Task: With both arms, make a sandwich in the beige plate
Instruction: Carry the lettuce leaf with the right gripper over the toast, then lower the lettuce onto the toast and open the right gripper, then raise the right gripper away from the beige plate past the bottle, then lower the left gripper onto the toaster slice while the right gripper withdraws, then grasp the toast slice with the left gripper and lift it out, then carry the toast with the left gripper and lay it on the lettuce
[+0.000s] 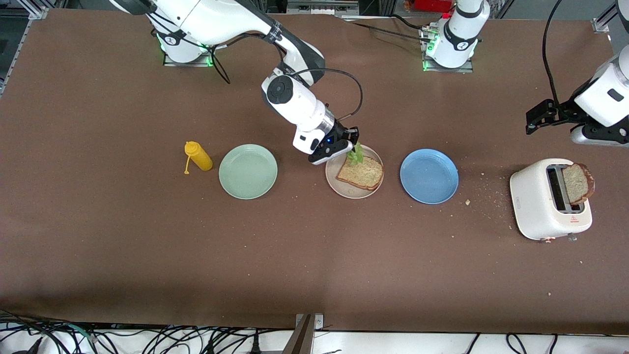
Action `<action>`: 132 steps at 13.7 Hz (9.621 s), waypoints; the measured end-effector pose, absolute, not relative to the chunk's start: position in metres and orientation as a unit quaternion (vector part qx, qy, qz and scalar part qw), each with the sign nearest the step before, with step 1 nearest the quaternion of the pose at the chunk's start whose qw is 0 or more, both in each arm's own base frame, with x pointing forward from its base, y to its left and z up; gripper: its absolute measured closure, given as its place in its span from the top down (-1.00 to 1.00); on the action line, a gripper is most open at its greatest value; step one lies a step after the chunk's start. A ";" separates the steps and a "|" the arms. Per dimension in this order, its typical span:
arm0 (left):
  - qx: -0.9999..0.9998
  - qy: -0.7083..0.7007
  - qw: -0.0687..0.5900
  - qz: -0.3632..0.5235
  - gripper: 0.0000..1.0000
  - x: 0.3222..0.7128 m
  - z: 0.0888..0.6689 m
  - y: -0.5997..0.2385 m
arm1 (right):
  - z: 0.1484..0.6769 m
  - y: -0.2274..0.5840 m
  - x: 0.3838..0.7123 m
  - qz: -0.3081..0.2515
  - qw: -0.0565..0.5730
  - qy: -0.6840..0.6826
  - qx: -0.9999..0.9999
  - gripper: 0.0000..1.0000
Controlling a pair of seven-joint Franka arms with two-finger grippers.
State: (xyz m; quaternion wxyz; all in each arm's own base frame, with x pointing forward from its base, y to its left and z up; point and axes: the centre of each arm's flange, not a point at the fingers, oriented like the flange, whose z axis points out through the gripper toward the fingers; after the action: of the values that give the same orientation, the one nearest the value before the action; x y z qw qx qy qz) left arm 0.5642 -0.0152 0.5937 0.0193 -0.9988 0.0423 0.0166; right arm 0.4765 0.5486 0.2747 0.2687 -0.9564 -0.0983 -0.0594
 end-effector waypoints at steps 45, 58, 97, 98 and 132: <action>-0.999 0.042 0.019 0.017 1.00 0.564 0.594 -0.015 | 0.238 0.565 0.482 -0.181 0.199 -0.288 -0.919 1.00; -0.999 0.042 0.019 0.017 1.00 0.564 0.594 -0.014 | 0.314 0.479 0.530 -0.061 0.086 -0.215 -0.971 1.00; -0.998 -0.010 0.000 0.067 -0.69 0.620 0.369 0.236 | 0.572 0.023 0.548 0.056 -0.019 0.005 -0.998 1.00; -0.998 -0.010 -0.001 0.067 -0.74 0.620 0.370 0.236 | 0.575 0.022 0.548 0.053 -0.019 0.006 -0.998 1.00; -0.880 0.143 -0.380 0.247 -0.82 0.633 0.301 -0.223 | 0.585 0.026 0.556 0.051 -0.014 0.003 -0.999 1.00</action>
State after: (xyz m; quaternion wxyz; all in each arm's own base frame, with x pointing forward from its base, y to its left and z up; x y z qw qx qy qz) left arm 0.6328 -0.2233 0.3007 -0.3799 -0.8798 0.1429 0.2474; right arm 0.5562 0.0262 0.5851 -0.0143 -0.9986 0.0031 0.0506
